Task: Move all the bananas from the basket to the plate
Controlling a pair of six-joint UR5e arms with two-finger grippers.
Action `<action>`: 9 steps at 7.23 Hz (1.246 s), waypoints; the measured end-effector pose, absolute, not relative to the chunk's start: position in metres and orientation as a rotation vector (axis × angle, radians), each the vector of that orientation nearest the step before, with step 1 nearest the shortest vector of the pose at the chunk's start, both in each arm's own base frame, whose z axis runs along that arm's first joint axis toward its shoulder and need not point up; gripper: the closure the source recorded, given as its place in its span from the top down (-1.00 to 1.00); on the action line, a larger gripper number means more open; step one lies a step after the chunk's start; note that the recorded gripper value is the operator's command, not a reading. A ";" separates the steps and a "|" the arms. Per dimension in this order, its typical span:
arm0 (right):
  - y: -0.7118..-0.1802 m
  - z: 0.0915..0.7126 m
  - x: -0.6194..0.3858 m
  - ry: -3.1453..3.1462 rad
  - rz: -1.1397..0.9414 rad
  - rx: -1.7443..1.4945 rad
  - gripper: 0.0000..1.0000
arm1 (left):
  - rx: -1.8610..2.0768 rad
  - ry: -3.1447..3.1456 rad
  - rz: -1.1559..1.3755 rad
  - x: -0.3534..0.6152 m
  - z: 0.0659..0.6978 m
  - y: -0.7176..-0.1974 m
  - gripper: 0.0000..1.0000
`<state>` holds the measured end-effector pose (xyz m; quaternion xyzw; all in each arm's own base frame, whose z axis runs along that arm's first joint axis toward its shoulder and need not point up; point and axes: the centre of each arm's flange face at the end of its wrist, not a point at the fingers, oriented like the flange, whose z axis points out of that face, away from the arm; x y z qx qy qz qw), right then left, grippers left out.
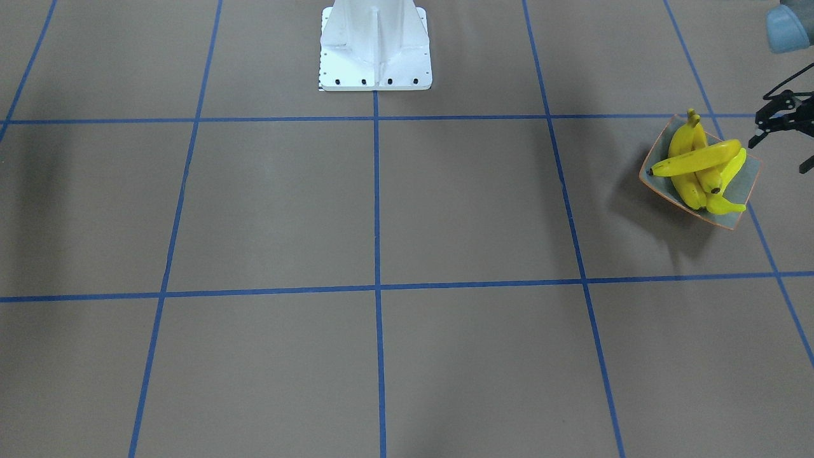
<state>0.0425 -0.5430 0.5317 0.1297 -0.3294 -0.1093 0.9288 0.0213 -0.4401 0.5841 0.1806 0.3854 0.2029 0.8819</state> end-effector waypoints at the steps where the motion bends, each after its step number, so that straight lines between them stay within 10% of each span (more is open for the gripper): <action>1: -0.540 0.542 0.047 -0.675 -0.210 0.248 1.00 | 0.296 0.740 0.358 0.002 0.594 -0.445 1.00; 9: -0.484 0.618 0.058 -0.674 -0.144 0.115 1.00 | 0.032 0.686 0.186 -0.041 0.616 -0.437 1.00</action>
